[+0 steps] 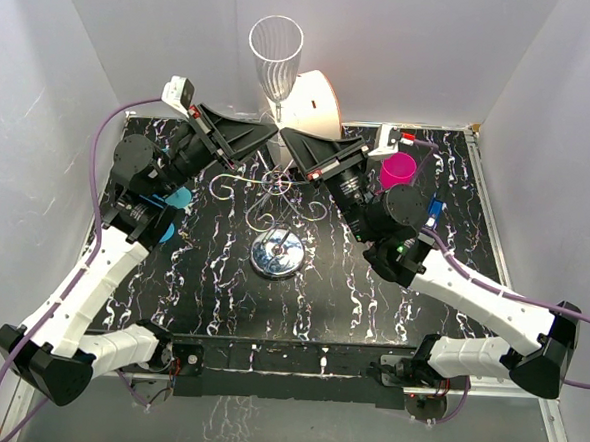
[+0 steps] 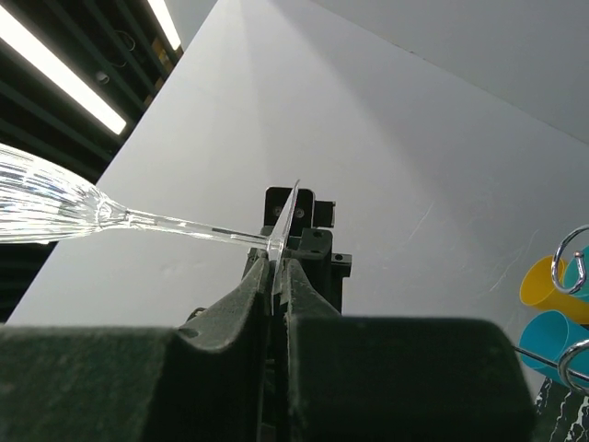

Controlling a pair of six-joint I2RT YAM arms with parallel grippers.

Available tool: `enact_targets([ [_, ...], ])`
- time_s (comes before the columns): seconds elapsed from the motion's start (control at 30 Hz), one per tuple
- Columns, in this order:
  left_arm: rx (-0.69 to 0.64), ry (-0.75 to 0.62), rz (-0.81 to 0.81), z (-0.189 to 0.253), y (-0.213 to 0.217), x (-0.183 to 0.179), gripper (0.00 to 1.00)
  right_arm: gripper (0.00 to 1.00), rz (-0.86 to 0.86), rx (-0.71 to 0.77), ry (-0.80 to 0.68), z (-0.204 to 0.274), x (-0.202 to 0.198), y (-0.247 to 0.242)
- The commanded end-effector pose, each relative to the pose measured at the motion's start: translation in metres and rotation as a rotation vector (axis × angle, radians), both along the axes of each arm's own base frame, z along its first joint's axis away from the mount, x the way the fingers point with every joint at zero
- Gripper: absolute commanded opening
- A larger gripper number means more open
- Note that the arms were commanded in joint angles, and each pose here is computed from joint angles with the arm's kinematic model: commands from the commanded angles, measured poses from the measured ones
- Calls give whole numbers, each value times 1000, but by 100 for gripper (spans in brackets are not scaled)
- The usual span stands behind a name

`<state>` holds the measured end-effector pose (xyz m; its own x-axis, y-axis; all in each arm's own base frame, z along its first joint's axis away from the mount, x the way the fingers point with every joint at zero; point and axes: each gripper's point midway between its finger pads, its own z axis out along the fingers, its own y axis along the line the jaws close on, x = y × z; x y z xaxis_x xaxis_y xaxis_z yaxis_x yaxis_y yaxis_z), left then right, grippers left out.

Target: Take the wine glass off the wine glass rack

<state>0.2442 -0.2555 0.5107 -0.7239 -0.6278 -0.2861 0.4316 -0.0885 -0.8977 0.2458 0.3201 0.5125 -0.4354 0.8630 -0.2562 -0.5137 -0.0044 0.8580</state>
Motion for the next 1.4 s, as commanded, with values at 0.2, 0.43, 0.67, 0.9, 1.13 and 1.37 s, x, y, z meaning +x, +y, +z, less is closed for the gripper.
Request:
enact_targets([
  [0.2, 31, -51, 52, 5, 9, -7, 0, 55, -124, -187, -18, -39, -1, -26],
  [0.43, 161, -64, 141, -3, 17, -3, 0, 70, -321, -703, -206, -67, -8, -75],
  [0.67, 315, -97, 226, -15, 25, 4, 0, 86, -410, -999, -368, -5, -22, -115],
  [0.9, 488, -117, 311, -27, 41, 7, 0, 98, -339, -817, -473, 60, -52, -115],
  [1.13, 656, -206, 384, -34, 61, 3, 0, 95, -294, -706, -418, 84, -60, -115],
  [1.37, 796, -320, 436, -42, 82, -10, 0, 80, -222, -743, -364, 74, -60, -105],
])
